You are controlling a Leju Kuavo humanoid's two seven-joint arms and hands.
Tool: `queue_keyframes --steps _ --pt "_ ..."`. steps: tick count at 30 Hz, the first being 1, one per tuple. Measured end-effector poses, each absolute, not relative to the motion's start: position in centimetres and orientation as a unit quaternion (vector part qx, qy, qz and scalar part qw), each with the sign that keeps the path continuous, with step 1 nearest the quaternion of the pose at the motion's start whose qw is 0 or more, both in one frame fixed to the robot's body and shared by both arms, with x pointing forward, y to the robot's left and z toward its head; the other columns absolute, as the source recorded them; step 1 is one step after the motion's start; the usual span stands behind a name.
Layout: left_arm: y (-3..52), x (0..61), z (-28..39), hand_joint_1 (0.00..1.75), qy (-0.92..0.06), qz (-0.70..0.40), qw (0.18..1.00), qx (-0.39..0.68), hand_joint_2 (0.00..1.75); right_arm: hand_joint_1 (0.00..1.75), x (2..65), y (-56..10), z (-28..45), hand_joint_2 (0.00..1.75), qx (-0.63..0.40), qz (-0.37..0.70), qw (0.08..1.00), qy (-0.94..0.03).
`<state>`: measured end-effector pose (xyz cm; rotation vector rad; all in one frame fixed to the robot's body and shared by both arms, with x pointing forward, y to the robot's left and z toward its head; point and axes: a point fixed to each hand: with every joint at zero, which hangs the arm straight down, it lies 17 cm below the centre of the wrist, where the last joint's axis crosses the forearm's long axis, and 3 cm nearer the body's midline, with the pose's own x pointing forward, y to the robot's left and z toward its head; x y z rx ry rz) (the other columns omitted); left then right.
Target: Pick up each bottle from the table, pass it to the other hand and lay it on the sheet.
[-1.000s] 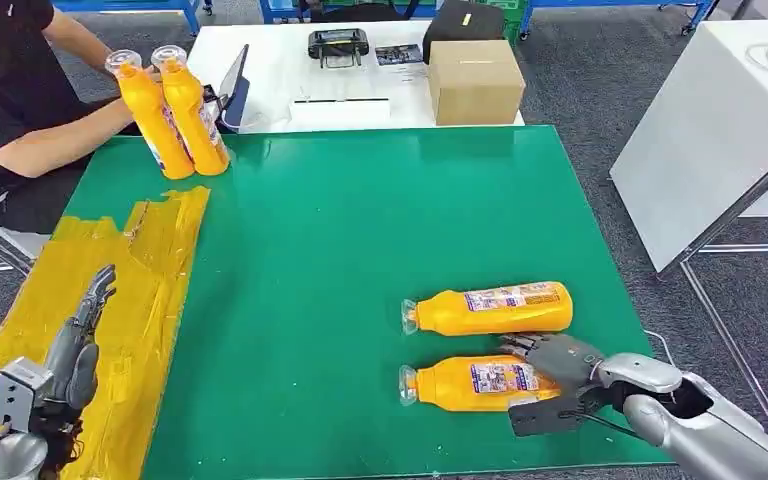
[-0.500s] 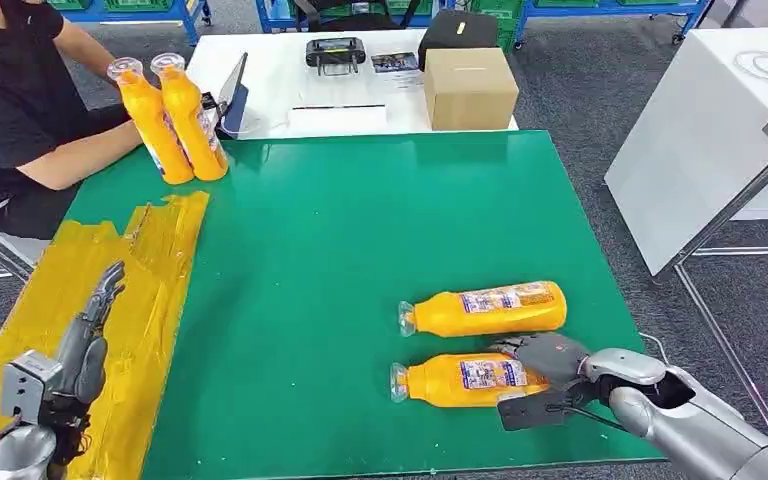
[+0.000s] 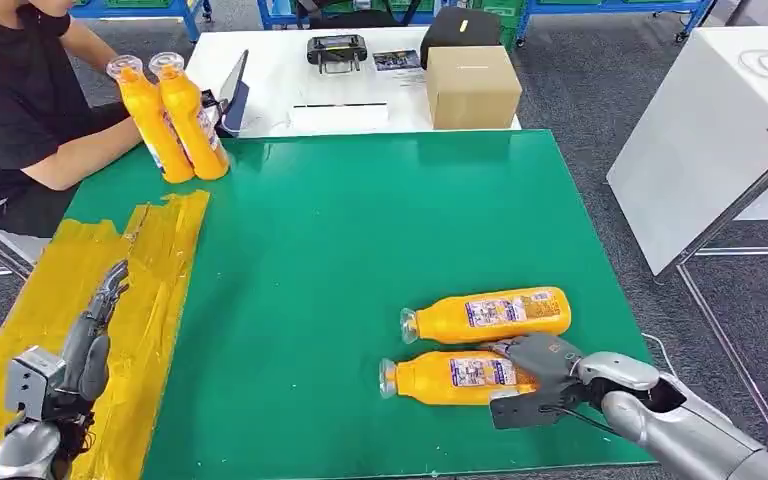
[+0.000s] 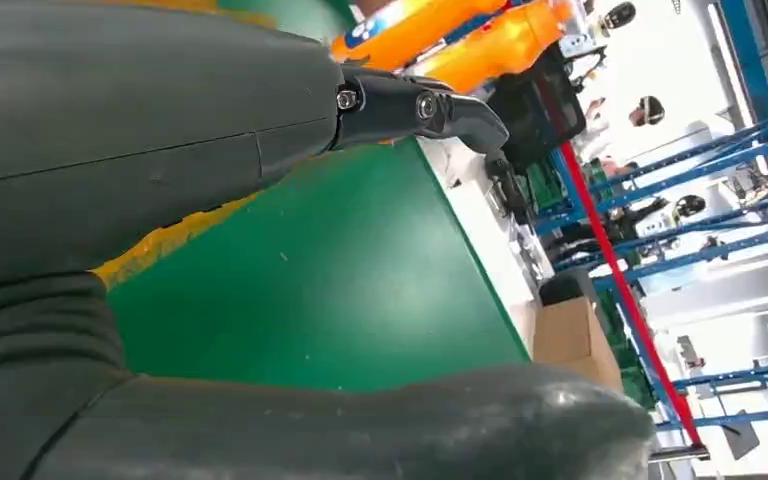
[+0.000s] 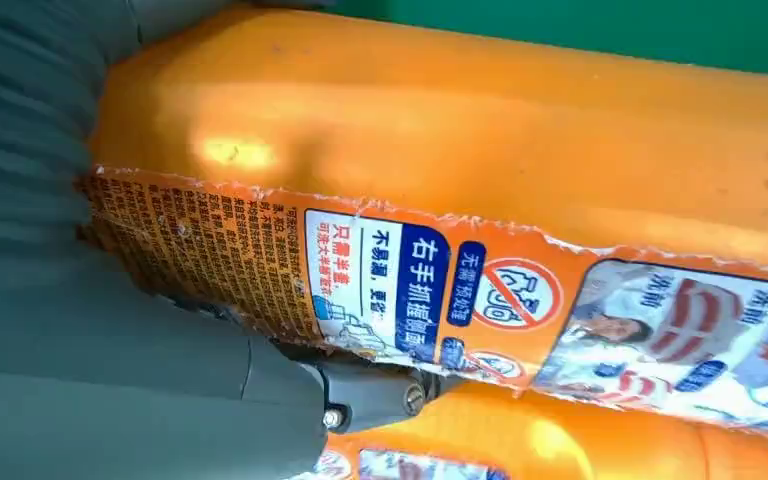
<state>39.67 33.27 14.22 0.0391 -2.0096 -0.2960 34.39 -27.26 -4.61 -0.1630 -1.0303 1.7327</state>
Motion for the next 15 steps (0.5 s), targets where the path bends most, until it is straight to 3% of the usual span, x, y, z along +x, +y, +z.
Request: queue_keyframes --steps 7,8,15 --pt "31.7 39.6 15.0 0.00 -0.838 0.004 0.535 -0.111 0.00 1.75 35.0 -17.4 -1.0 1.75 0.010 0.583 0.562 -0.587" --pt "31.3 39.7 15.2 0.00 -0.836 0.014 0.535 -0.121 1.75 1.75 34.9 -15.9 -0.5 1.75 0.025 0.566 0.564 -0.601" --pt "29.0 39.7 16.6 0.00 -0.825 0.092 0.530 -0.171 1.75 1.75 38.5 -9.3 8.1 1.75 0.118 0.384 0.575 -0.713"
